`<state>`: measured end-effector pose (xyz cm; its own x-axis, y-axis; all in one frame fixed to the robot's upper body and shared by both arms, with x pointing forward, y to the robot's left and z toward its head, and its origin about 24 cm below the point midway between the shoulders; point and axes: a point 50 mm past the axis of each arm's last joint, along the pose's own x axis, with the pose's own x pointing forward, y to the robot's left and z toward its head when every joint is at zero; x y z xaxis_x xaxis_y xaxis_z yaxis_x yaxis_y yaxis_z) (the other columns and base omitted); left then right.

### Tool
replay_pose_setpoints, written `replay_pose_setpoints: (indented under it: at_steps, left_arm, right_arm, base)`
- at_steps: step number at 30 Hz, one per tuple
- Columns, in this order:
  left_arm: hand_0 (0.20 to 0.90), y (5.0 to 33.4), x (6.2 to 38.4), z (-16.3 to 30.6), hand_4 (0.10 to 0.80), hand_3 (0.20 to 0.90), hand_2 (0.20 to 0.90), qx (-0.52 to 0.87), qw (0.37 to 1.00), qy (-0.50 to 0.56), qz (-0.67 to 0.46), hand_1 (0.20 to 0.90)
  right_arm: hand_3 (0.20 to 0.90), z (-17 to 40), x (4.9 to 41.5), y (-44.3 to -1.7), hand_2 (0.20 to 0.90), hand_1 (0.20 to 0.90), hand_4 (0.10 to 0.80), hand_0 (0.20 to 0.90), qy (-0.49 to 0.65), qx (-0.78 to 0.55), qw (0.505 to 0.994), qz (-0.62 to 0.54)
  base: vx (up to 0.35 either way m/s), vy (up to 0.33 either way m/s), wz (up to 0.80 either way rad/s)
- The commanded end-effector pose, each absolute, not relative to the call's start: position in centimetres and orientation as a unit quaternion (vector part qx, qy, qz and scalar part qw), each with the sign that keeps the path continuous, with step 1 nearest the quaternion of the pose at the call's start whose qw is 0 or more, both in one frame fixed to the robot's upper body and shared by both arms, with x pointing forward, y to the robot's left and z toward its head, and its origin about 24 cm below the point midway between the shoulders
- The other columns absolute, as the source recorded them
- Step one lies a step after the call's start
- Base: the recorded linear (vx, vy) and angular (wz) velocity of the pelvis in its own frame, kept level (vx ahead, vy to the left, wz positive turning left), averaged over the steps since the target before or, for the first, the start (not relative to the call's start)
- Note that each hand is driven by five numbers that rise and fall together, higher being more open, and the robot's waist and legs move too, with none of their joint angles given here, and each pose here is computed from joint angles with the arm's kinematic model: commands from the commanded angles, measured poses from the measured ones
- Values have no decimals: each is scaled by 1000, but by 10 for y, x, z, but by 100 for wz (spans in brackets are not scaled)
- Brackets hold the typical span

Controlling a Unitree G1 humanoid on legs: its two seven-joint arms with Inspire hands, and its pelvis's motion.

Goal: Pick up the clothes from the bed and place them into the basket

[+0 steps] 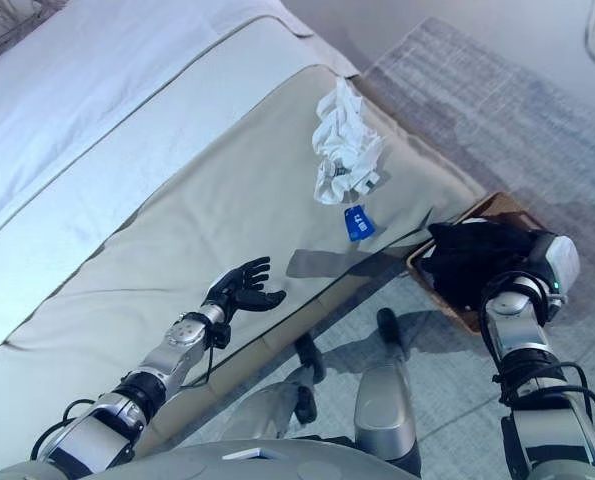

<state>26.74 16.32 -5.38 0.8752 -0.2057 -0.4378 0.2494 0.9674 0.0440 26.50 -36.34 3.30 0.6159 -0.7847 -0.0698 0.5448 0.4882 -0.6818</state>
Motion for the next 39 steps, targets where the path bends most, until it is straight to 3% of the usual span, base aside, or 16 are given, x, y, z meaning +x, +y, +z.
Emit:
replay_pose_setpoints:
  at_steps: [1,6,7,13,21,30,39]
  left_arm:
    - [900,167,292,-29,800,900,900,37,982,150,-106,900]
    - [900,166,290,-32,800,900,900,32,982,154,-106,900]
    - [900,166,290,-32,800,900,900,32,982,153,-107,900]
    - [900,168,294,-26,800,900,900,35,983,135,-118,900]
    - [900,167,291,-27,800,900,900,20,985,133,-106,900]
    - [900,193,284,-38,800,900,900,-16,986,163,-29,900]
    - [900,223,262,-60,800,900,900,-61,974,207,62,900]
  right_arm:
    - [200,110,291,-388,300,300,100,300,77,-350,818,-449]
    - [200,118,286,-411,300,300,100,300,128,-358,801,-463]
    - [900,117,283,-418,900,900,800,900,148,-356,796,-467]
    - [900,128,278,-434,900,900,800,900,173,-358,780,-483]
    - [900,161,285,-431,900,900,800,900,79,-347,780,-515]
    - [900,185,299,-379,900,900,800,900,-96,-344,819,-449]
    - [900,195,290,-353,900,900,800,900,-178,-391,797,-425]
  base:
    - [-36,-13,-2]
    - [-4,-6,-1]
    - [-32,-32,-5]
    - [-43,-63,1]
    - [3,11,0]
    - [34,44,-6]
    - [50,49,-2]
